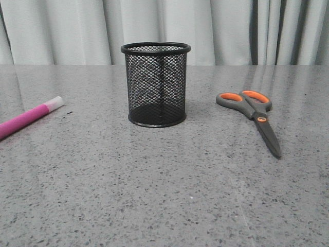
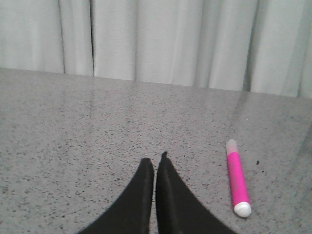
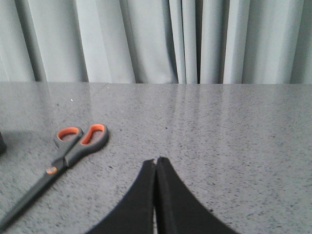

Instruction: Put pen and scissors into bin

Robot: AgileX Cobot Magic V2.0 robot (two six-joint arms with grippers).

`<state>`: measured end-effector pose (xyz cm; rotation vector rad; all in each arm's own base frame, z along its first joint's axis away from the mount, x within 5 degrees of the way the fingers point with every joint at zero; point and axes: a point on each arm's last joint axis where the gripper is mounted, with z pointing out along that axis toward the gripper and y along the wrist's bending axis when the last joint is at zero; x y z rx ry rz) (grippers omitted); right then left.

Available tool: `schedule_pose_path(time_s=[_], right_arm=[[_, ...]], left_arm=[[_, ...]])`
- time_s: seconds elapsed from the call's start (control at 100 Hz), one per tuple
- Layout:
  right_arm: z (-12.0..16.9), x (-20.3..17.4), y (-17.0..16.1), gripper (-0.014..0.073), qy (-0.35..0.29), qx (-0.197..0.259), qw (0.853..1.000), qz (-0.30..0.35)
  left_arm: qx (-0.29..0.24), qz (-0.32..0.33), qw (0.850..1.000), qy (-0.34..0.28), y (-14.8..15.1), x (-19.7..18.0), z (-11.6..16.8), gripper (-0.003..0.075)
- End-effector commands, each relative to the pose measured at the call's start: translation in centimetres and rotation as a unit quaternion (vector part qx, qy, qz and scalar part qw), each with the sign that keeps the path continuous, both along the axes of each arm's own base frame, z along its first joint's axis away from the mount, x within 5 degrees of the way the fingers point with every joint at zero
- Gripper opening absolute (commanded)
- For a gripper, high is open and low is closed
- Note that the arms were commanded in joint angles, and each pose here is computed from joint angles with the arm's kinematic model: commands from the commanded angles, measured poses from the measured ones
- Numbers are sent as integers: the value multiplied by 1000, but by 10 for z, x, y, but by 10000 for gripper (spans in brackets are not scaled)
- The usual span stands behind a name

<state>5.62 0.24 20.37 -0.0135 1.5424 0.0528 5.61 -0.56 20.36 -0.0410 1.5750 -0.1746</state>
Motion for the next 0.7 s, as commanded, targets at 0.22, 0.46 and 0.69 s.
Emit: schedule_pose_path(time_s=[0.22,0.46,0.69], right_arm=[[10,-3,-3,-65,-66,143,988,-1],[21,-5,2,-61,-27,224,974,24],[56,-3,10,-60,60,182,980,50]], left_arm=[[-247,0,968,-31,2,-2,2,-20],[-299,-27,954,-20,-2,-5,15,-20],[-215,-68,974,22,-12,-6,53,-20]])
